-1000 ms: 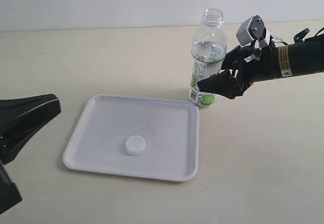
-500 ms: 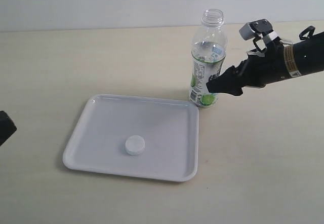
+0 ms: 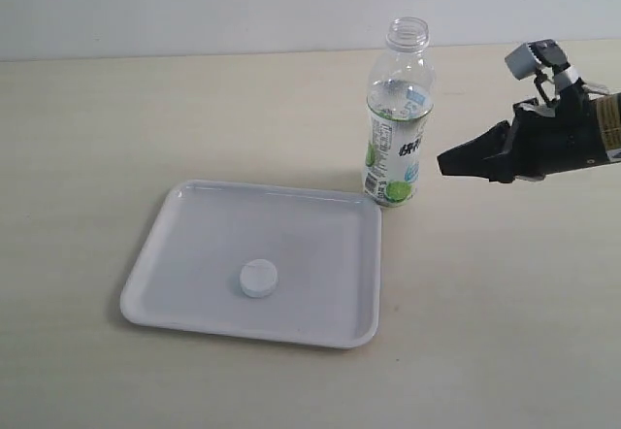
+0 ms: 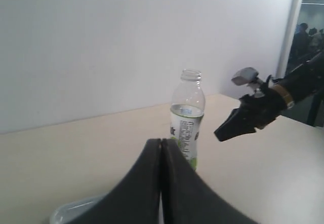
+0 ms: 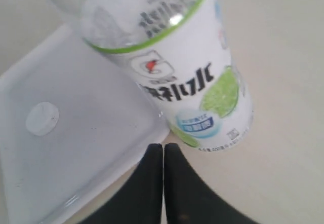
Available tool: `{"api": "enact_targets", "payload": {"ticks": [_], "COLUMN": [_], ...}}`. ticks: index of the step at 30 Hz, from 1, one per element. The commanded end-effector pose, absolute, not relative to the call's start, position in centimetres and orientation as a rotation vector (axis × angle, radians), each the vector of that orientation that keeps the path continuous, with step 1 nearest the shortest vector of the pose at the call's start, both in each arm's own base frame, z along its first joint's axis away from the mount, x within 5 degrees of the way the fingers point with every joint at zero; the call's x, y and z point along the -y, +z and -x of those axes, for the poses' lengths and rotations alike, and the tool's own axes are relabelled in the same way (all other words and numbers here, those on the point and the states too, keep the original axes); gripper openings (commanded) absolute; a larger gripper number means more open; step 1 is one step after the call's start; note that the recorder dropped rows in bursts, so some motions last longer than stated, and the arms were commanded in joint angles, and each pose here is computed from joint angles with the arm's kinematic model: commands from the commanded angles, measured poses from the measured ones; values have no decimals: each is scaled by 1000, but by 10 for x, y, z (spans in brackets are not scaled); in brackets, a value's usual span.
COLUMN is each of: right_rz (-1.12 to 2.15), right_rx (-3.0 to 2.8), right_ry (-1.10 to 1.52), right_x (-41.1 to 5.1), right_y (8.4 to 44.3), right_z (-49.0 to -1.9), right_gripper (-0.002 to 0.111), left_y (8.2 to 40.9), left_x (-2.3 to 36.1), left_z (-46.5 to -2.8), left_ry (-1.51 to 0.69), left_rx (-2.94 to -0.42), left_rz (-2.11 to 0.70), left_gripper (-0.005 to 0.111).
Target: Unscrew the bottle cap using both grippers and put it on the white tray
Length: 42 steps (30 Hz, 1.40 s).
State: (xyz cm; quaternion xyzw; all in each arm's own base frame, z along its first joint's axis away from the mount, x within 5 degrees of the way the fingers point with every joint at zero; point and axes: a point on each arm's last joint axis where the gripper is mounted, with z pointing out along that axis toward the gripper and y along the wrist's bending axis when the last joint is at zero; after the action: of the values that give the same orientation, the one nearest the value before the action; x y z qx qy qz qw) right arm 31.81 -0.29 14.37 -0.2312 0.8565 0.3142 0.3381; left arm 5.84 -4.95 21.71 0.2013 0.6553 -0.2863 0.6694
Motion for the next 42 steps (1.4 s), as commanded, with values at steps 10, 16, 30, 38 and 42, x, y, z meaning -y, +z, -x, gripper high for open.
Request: {"api": "enact_targets", "payload": {"ticks": [10, 16, 30, 38, 42], "right_rz": [682, 717, 651, 542, 541], "right_rx": [-1903, -1634, -1411, -1478, -1478], "right_ry": [507, 328, 295, 418, 419], "right_x": [-19, -39, -58, -58, -58], "right_y": [228, 260, 272, 271, 271], "right_z": [-214, -131, -54, -54, -54], "right_gripper": [0, 0, 0, 0, 0], "left_y": [214, 208, 200, 200, 200], "left_x": [26, 18, 16, 16, 16], "left_z": [-52, -53, -54, -54, -54], "left_ry": [-510, -388, -346, -346, -346], "left_rx": [-1487, -1549, -1632, -1632, -1632], "left_rz": [-224, -125, -100, -100, -100], "left_gripper": [0, 0, 0, 0, 0]}}
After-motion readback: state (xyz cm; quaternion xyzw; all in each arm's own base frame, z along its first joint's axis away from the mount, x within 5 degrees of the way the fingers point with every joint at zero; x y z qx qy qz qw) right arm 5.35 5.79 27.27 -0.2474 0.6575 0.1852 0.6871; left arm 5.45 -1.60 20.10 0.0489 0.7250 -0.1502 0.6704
